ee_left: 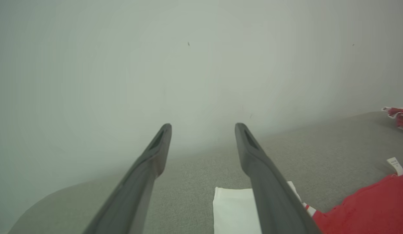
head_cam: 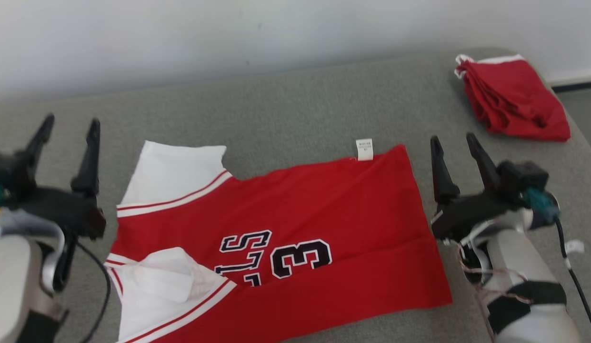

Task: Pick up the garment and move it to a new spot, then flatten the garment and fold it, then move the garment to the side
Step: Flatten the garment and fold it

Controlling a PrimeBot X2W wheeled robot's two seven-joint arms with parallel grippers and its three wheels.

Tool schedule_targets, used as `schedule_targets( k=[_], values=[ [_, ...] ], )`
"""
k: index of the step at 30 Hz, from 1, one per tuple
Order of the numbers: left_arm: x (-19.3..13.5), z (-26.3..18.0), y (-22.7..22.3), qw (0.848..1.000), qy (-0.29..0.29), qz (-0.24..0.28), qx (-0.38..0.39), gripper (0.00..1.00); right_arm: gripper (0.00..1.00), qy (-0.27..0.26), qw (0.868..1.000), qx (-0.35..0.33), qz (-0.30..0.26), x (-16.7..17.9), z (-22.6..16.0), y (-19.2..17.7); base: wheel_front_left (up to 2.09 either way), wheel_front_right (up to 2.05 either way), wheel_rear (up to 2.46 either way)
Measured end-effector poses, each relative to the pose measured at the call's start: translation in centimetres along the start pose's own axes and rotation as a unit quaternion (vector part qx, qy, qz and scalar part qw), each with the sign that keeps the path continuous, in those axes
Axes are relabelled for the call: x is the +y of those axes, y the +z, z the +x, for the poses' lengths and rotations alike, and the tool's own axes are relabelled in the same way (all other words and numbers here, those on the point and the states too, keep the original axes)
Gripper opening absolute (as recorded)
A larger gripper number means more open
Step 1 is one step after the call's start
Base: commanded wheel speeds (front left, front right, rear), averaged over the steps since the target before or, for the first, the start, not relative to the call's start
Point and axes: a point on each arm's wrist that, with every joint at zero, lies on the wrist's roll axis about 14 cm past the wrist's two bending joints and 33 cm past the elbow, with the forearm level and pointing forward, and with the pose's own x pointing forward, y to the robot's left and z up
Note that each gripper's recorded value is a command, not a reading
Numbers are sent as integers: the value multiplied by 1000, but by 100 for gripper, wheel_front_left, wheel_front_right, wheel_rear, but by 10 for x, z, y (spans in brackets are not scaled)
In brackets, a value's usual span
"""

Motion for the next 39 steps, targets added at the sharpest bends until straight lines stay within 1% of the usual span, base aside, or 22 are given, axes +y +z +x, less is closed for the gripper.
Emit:
schedule_targets(
  k=[2, 6, 9, 12, 14, 17, 20, 22, 26, 39],
  values=[
    [-2, 20, -6, 1000, -13, -9, 18, 100, 100, -2, 1000, 11, 0, -2, 14, -5, 0, 0, 0],
    [-6, 48, -37, 996, -37, -10, 77, 100, 100, -10, 999, 50, 2, -8, 30, -29, 0, 0, 0],
    [-15, 61, -65, 992, -53, -22, 117, 100, 100, -18, 997, 72, 0, -14, 37, -43, 0, 0, 0],
    [-20, 68, -94, 985, -59, -32, 158, 100, 100, -23, 995, 96, -4, -20, 40, -56, 0, 0, 0],
    [-23, 71, -111, 981, -65, -25, 181, 100, 100, -22, 994, 104, -8, -20, 44, -60, 0, 0, 0],
    [-16, 76, -132, 976, -48, -43, 206, 100, 100, -21, 993, 115, -10, -20, 49, -65, 0, 0, 0],
    [-17, 73, -157, 969, -50, -37, 241, 100, 100, -22, 991, 131, -11, -21, 50, -74, 0, 0, 0],
    [-22, 76, -164, 966, -49, -56, 249, 100, 100, -20, 989, 144, -11, -20, 50, -80, 0, 0, 0],
    [-26, 76, -179, 960, -56, -48, 269, 100, 100, -18, 987, 160, -12, -20, 53, -90, 0, 0, 0],
    [-28, 77, -190, 956, -55, -54, 283, 100, 100, 11, 984, 179, 5, 7, 65, -104, 0, 0, 0]
  ],
)
